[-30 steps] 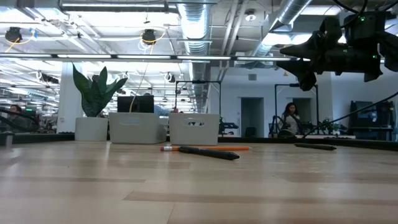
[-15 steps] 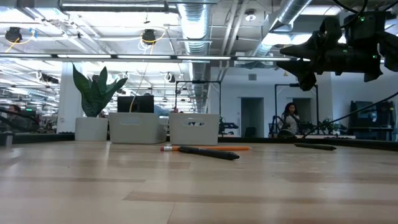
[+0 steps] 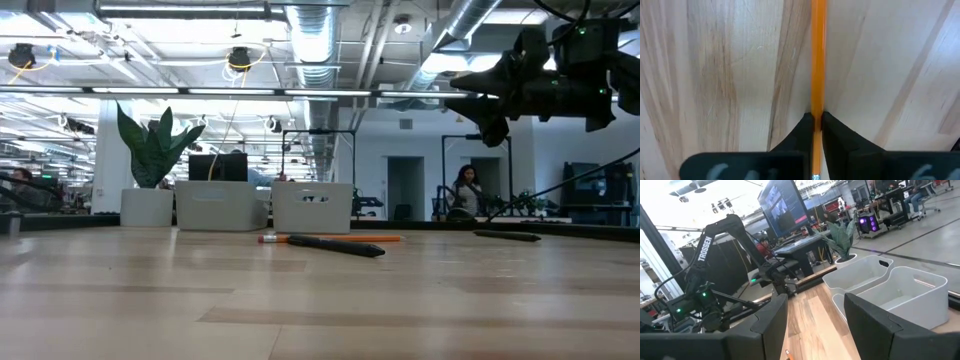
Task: Sort pens & pencils
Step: Put the bottom pencil into the left bin
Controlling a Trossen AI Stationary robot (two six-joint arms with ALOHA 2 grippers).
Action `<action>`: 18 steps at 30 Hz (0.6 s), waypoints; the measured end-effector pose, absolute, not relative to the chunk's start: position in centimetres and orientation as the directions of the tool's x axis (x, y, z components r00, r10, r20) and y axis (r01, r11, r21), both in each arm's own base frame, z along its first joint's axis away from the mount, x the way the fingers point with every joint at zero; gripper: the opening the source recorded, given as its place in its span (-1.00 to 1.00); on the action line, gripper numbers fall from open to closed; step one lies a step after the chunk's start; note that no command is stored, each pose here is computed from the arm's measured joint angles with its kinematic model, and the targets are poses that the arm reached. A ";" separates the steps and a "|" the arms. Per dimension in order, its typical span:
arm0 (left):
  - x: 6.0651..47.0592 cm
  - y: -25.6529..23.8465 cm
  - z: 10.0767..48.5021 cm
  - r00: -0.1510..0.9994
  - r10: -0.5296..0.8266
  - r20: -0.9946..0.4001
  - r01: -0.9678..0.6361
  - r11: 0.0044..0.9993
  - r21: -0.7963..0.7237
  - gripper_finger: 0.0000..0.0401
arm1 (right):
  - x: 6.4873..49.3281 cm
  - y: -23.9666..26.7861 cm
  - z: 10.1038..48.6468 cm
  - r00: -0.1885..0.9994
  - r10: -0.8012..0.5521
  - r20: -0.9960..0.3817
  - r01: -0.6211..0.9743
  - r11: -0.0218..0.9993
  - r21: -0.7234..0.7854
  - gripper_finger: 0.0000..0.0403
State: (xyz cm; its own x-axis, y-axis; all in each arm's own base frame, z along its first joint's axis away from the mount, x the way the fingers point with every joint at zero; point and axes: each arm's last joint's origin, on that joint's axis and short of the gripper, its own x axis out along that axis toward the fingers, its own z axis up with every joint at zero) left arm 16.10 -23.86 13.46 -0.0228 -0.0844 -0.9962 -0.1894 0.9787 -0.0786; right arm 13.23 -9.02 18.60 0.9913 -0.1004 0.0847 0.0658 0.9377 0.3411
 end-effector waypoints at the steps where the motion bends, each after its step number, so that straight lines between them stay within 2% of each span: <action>1: 16.1 -23.8 13.4 -0.023 -0.084 -0.996 -0.191 0.978 -0.078 -0.95 | 13.2 -9.0 18.6 0.992 -0.101 0.081 0.067 0.937 0.343 0.08; 18: 16.9 -23.3 13.4 -0.038 -0.096 -0.995 -0.239 0.967 -0.085 -0.93 | 13.2 -9.0 18.2 0.994 -0.104 0.046 0.082 0.935 0.345 0.08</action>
